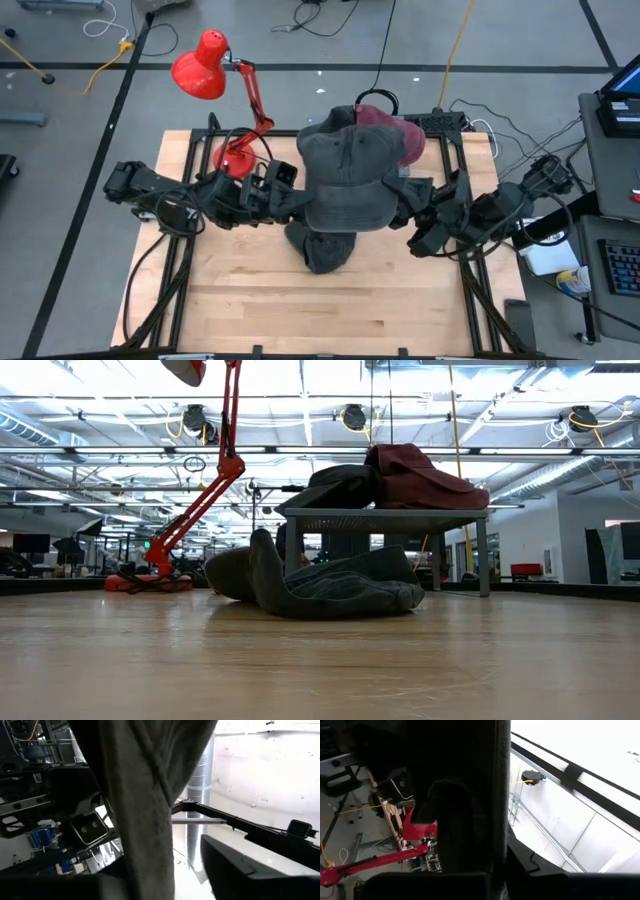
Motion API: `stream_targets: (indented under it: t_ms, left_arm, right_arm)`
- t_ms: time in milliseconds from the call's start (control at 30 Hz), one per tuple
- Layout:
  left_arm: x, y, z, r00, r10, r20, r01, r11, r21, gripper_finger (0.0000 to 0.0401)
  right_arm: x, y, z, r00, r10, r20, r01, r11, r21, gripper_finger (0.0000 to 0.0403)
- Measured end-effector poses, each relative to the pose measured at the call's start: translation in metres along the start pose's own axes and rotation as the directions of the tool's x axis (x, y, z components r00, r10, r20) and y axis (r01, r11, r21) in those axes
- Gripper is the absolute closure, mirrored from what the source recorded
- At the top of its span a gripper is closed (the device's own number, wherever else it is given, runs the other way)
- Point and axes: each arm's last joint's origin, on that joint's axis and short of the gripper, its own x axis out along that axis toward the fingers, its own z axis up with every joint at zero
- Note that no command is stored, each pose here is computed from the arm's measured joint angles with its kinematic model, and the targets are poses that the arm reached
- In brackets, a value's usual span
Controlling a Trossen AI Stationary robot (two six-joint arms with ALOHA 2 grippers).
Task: Pick & Place hat
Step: Stack the right black cap on the black cap on the shelf
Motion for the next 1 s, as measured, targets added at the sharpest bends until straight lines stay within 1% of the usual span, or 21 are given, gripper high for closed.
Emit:
stream_targets:
  t_ms: [133,300,367,467,500,533,567,600,667,700,733,767,833,867,933,1000]
  left_arm:
    - [0.000,0.000,0.000,1.000,0.000,-0.003,0.000,1.000,0.000,0.0304]
    - [0.000,0.001,0.002,0.999,-0.006,-0.039,0.006,1.000,0.000,0.0383]
    - [0.000,0.002,0.004,0.998,-0.008,-0.059,0.008,1.000,0.006,0.0389]
    - [0.000,0.002,0.007,0.996,-0.009,-0.085,0.012,0.999,0.036,0.0382]
    - [0.000,0.001,0.009,0.995,-0.013,-0.095,0.018,0.999,0.050,0.0383]
    - [0.000,-0.001,0.012,0.994,-0.020,-0.104,0.028,0.997,0.069,0.0387]
    - [-0.001,-0.004,0.015,0.992,-0.033,-0.120,0.044,0.995,0.089,0.0391]
    - [-0.001,-0.008,0.019,0.989,-0.048,-0.141,0.064,0.992,0.112,0.0392]
    - [-0.003,-0.016,0.026,0.976,-0.079,-0.202,0.110,0.983,0.150,0.0391]
    - [-0.003,-0.019,0.029,0.968,-0.091,-0.233,0.131,0.978,0.163,0.0390]
    - [-0.004,-0.022,0.031,0.958,-0.099,-0.270,0.150,0.973,0.175,0.0390]
    - [-0.005,-0.025,0.033,0.942,-0.103,-0.320,0.170,0.968,0.187,0.0392]
    - [-0.007,-0.029,0.035,0.907,-0.092,-0.411,0.193,0.958,0.211,0.0393]
    - [-0.009,-0.030,0.036,0.886,-0.071,-0.458,0.193,0.955,0.226,0.0393]
    - [-0.013,-0.033,0.035,0.839,-0.007,-0.544,0.172,0.952,0.253,0.0393]
    - [-0.018,-0.033,0.033,0.792,0.078,-0.605,0.131,0.947,0.294,0.0393]
  right_arm:
    - [-0.001,0.007,0.000,0.999,0.025,-0.033,-0.026,1.000,-0.017,0.0375]
    - [-0.003,0.016,0.001,0.998,0.044,-0.037,-0.042,0.998,0.055,0.0354]
    - [-0.006,0.020,0.004,0.998,0.055,-0.029,-0.051,0.991,0.126,0.0344]
    - [-0.013,0.024,0.009,0.996,0.085,-0.042,-0.073,0.973,0.221,0.0324]
    - [-0.016,0.025,0.011,0.994,0.097,-0.053,-0.080,0.962,0.263,0.0316]
    - [-0.020,0.025,0.013,0.993,0.106,-0.055,-0.082,0.941,0.328,0.0307]
    - [-0.023,0.025,0.016,0.992,0.115,-0.053,-0.083,0.908,0.410,0.0297]
    - [-0.028,0.025,0.019,0.990,0.128,-0.056,-0.083,0.862,0.500,0.0287]
    - [-0.037,0.025,0.025,0.984,0.162,-0.077,-0.066,0.727,0.683,0.0268]
    - [-0.041,0.026,0.027,0.977,0.185,-0.106,-0.044,0.663,0.747,0.0259]
    - [-0.046,0.026,0.028,0.966,0.211,-0.149,-0.011,0.611,0.791,0.0251]
    - [-0.050,0.026,0.029,0.953,0.234,-0.193,0.028,0.564,0.826,0.0244]
    - [-0.059,0.024,0.029,0.926,0.270,-0.264,0.100,0.498,0.861,0.0233]
    - [-0.062,0.022,0.029,0.915,0.281,-0.289,0.132,0.469,0.873,0.0229]
    - [-0.069,0.015,0.028,0.907,0.295,-0.301,0.168,0.403,0.900,0.0222]
    - [-0.075,0.005,0.024,0.911,0.299,-0.284,0.193,0.300,0.934,0.0218]
